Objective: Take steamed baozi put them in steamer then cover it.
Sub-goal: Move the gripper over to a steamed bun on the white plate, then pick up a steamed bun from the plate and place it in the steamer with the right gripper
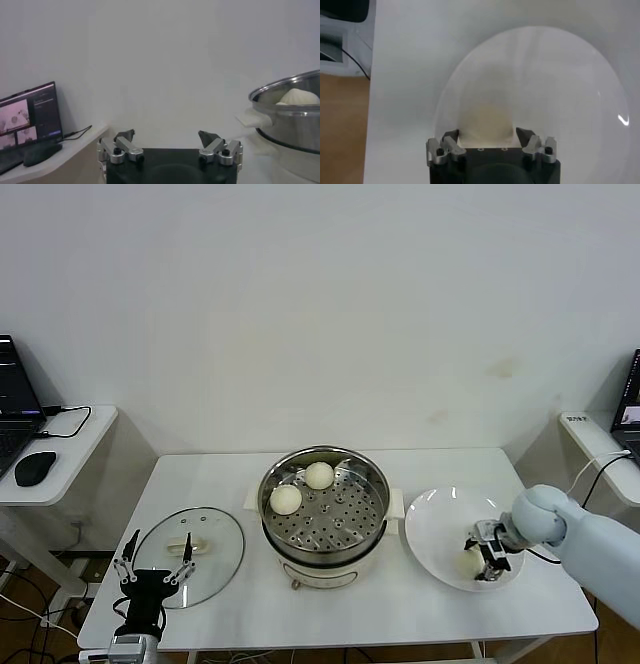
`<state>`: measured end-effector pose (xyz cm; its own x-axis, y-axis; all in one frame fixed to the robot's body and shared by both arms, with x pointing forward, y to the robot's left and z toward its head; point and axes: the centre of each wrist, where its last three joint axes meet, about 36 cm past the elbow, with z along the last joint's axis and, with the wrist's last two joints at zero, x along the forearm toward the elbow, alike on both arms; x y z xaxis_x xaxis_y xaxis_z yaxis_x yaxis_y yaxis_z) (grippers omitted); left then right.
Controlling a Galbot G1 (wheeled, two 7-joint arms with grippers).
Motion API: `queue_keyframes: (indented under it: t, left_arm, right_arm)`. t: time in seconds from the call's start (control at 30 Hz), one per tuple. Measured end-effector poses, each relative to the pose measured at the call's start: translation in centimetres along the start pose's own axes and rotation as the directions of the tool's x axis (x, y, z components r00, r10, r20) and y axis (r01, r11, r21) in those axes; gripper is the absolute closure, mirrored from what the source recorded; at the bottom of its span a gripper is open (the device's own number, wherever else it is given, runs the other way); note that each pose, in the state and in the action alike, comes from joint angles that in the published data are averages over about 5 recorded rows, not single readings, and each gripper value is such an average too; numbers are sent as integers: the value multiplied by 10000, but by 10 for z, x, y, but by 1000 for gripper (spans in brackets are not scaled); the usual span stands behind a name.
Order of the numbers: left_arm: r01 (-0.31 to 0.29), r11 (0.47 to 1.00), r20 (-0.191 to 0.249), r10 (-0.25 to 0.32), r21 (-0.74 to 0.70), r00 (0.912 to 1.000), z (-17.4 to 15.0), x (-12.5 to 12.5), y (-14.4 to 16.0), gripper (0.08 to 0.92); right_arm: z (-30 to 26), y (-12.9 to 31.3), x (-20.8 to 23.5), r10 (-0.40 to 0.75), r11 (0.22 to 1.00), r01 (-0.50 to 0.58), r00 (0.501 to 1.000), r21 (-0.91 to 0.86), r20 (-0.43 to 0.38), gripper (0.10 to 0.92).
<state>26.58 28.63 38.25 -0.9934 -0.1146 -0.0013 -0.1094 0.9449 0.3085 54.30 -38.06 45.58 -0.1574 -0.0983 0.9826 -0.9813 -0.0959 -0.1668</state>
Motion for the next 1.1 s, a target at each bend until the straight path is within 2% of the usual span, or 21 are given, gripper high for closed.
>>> queue_keyframes:
  t: [0.27,0.5,0.83,1.1]
  left_arm:
    - [11,10000,16,-11,19,10000,0,0,0,177]
    - [-10,10000,108,10,-14,9999,-3,-1,1,177]
    - [-79,10000,254,79,-2,9996,-8,-5,1,177]
    - [-140,9999,324,141,-54,9994,-11,-4,2,177]
  right_arm:
    - [1,-5,9,-24,10000,24,10000,-74,-16,493]
    - [-2,-16,30,196,9998,-195,9998,-60,77,482]
    - [-15,-52,97,1239,9922,-1242,9911,39,485,471]
    - [-52,-82,149,2122,9741,-2190,9714,566,1068,471]
